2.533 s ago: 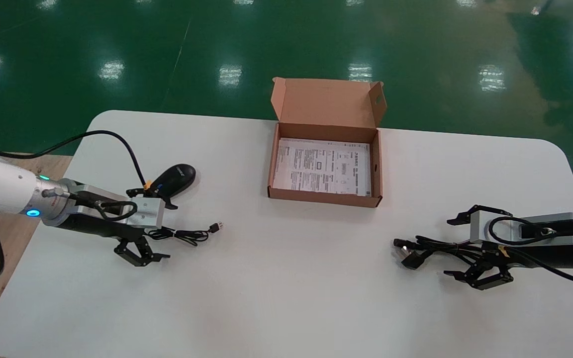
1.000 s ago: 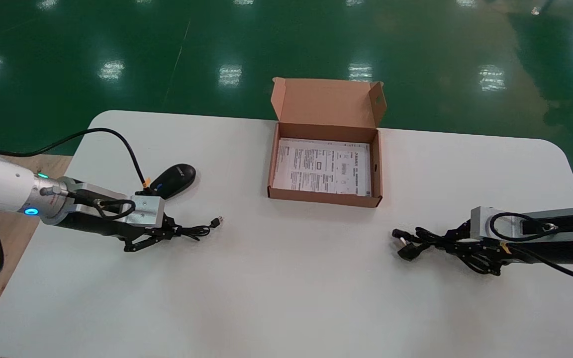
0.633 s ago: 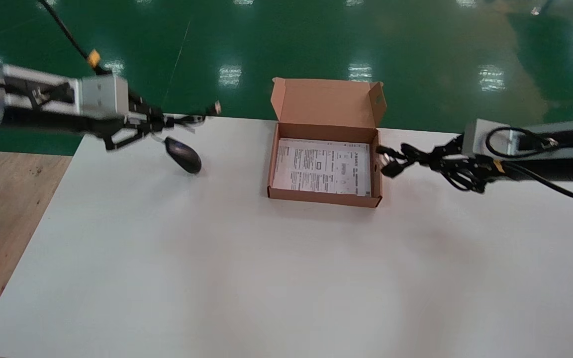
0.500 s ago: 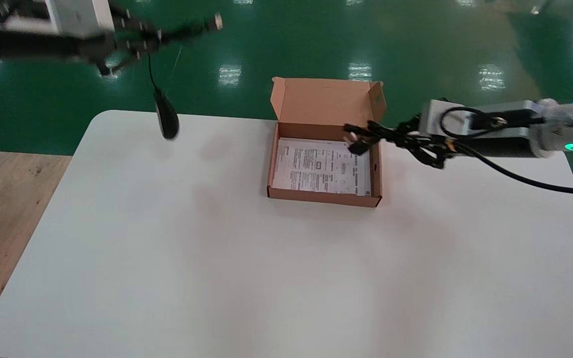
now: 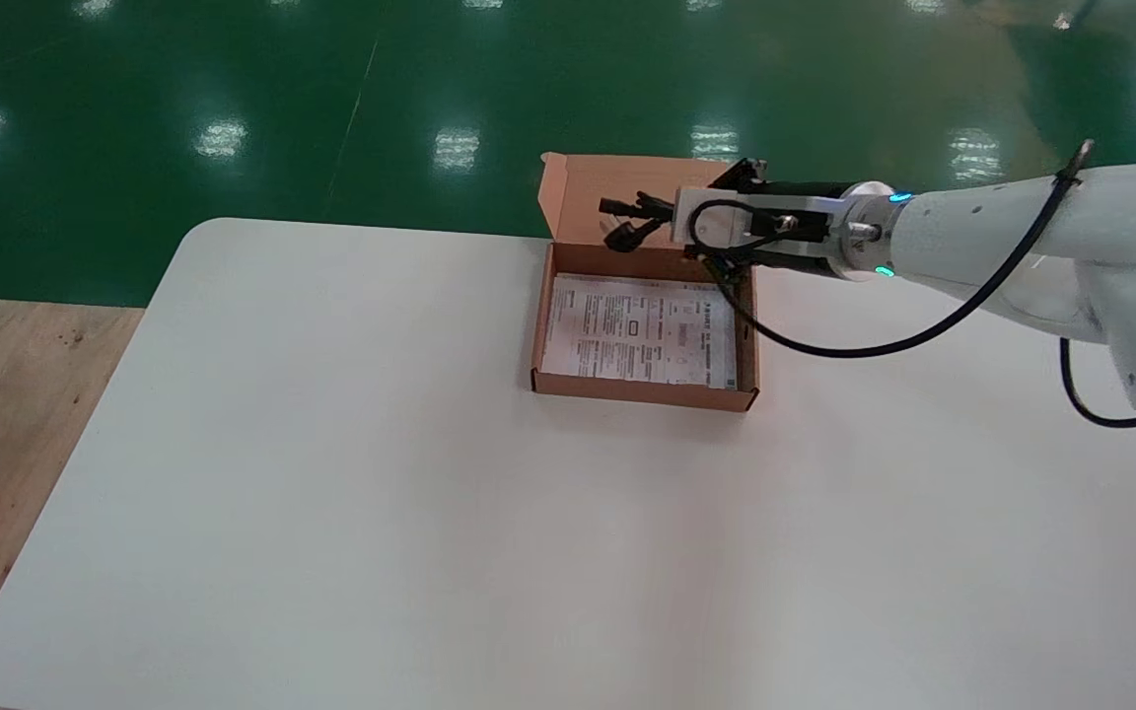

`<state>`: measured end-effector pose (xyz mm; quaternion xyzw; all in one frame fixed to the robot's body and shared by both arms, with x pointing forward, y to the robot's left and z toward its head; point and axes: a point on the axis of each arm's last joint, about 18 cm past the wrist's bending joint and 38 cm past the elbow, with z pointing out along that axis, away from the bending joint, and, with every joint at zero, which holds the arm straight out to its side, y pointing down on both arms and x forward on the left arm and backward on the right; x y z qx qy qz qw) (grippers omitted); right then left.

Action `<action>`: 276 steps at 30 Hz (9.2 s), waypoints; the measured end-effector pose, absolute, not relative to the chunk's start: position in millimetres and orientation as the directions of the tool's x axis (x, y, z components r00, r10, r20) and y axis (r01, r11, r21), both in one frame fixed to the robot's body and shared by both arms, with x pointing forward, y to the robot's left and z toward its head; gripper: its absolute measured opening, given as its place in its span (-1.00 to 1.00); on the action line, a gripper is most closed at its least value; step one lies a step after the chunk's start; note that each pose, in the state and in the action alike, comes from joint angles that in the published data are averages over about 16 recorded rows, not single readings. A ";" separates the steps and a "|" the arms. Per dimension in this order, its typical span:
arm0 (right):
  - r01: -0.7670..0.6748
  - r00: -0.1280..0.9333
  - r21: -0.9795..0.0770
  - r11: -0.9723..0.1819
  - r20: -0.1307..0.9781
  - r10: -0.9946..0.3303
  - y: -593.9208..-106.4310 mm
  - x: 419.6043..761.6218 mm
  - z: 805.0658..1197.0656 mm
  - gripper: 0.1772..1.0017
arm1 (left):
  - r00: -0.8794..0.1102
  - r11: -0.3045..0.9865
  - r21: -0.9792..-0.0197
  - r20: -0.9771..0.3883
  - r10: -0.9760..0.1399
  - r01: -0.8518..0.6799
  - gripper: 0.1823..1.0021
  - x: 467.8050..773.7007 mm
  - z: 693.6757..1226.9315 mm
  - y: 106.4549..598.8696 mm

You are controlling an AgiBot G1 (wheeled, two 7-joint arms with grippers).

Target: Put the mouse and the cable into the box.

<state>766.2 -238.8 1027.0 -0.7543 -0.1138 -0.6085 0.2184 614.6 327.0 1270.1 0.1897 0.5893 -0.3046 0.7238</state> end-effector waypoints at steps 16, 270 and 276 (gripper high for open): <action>0.500 0.279 -0.200 -0.843 0.958 -0.062 -213.4 765.1 993.8 -0.85 | 0.122 0.762 -0.056 -0.977 -0.175 0.645 -0.88 616.2 1274.1 321.5; 0.467 0.858 -0.877 -0.115 0.481 -0.183 -303.0 476.8 992.7 1.00 | -0.860 0.111 -0.879 -0.477 -0.180 0.464 1.00 476.8 992.0 299.4; 0.467 0.858 -0.877 -0.115 0.481 -0.183 -303.0 476.8 992.7 1.00 | -0.860 0.111 -0.879 -0.477 -0.180 0.464 1.00 476.8 992.0 299.4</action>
